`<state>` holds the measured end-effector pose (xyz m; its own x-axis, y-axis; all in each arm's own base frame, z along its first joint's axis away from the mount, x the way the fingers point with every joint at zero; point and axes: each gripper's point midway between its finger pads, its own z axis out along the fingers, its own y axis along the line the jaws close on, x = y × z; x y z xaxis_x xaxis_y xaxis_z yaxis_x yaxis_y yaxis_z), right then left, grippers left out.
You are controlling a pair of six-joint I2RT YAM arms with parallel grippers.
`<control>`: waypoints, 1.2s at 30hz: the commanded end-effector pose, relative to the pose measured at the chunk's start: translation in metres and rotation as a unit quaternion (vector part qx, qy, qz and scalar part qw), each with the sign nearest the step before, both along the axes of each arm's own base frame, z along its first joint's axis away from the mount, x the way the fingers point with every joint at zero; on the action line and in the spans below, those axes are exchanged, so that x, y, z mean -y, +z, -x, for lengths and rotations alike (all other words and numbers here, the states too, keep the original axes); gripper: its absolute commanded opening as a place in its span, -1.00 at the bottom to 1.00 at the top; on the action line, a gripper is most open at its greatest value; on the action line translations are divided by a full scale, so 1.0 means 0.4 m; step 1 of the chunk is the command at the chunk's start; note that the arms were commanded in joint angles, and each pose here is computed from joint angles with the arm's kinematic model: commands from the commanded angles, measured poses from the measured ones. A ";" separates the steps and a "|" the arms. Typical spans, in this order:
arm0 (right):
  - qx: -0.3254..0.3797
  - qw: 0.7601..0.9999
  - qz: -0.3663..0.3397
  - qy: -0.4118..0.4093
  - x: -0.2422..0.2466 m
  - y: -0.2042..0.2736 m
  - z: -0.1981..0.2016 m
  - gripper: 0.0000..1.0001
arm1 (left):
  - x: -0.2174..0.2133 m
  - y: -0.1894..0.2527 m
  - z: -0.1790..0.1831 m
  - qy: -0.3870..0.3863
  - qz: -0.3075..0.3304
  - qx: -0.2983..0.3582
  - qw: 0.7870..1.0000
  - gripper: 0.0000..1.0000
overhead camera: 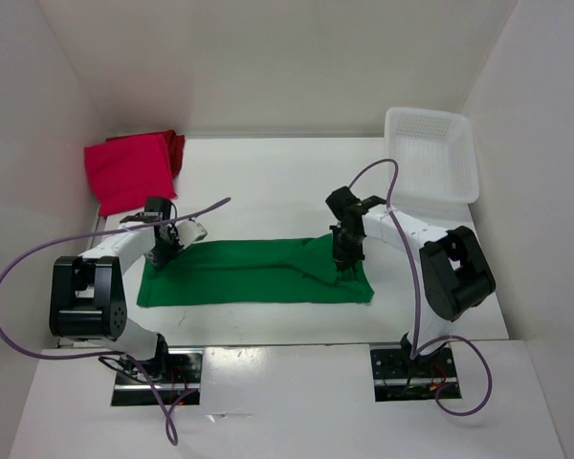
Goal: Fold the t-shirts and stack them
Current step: Fold the other side of the tshirt into a rectangle
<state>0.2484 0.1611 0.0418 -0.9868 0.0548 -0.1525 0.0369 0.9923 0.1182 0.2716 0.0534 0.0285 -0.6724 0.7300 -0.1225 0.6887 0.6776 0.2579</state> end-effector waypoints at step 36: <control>0.040 0.994 -0.104 -0.021 0.025 0.150 0.030 -1.00 | -0.036 0.049 0.009 -0.056 -0.085 0.071 0.992 -0.97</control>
